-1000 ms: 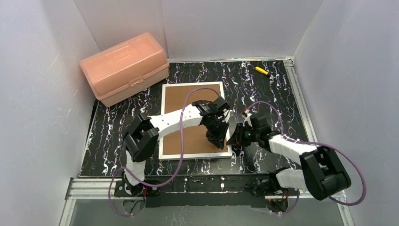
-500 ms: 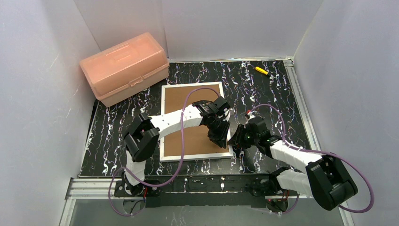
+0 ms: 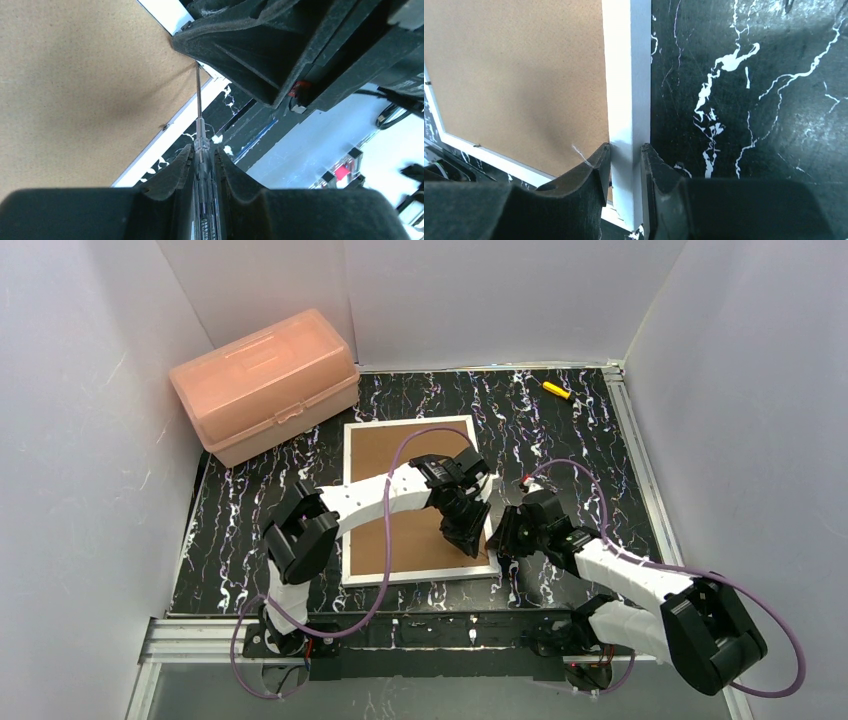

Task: Take the photo out of the frame
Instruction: Release the photo frame item from the photo frame.

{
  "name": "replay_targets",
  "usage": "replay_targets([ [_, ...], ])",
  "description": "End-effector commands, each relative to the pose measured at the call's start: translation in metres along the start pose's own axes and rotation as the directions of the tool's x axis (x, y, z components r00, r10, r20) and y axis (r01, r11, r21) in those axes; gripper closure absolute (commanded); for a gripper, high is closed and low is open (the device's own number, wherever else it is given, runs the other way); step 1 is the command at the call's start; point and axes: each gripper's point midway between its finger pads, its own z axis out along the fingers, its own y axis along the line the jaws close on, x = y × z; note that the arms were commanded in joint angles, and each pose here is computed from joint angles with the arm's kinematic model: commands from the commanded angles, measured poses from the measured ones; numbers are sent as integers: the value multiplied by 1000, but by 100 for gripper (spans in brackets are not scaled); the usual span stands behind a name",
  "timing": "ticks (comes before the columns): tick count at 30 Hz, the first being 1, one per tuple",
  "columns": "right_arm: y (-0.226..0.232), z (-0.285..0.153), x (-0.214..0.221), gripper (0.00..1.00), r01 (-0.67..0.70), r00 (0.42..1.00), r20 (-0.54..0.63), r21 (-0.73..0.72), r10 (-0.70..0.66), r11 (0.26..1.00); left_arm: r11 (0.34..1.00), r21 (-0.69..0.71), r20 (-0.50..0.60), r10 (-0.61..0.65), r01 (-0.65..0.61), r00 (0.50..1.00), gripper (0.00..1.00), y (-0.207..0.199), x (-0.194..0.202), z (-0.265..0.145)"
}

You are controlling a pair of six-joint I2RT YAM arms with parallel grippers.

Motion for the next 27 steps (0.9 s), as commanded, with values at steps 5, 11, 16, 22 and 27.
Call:
replay_targets([
  [5, 27, -16, -32, 53, 120, 993, 20, -24, -119, 993, 976, 88, 44, 195, -198, 980, 100, 0, 30, -60],
  [11, 27, -3, -36, 48, 117, 992, -39, -34, -118, 993, 986, 76, 127, 138, -148, 982, 100, 34, 36, -98],
  [16, 17, 4, -36, 30, 121, 990, -79, 23, -119, 992, 988, 73, 195, 116, -133, 974, 100, 49, 32, -120],
  [22, 28, 2, -32, 37, 127, 987, -98, -39, -130, 991, 990, 90, 257, 82, -109, 963, 100, 60, 20, -137],
  [27, 52, 1, -13, 45, 88, 984, -138, -187, -114, 978, 991, 112, 322, 34, -74, 946, 100, 70, -5, -145],
])
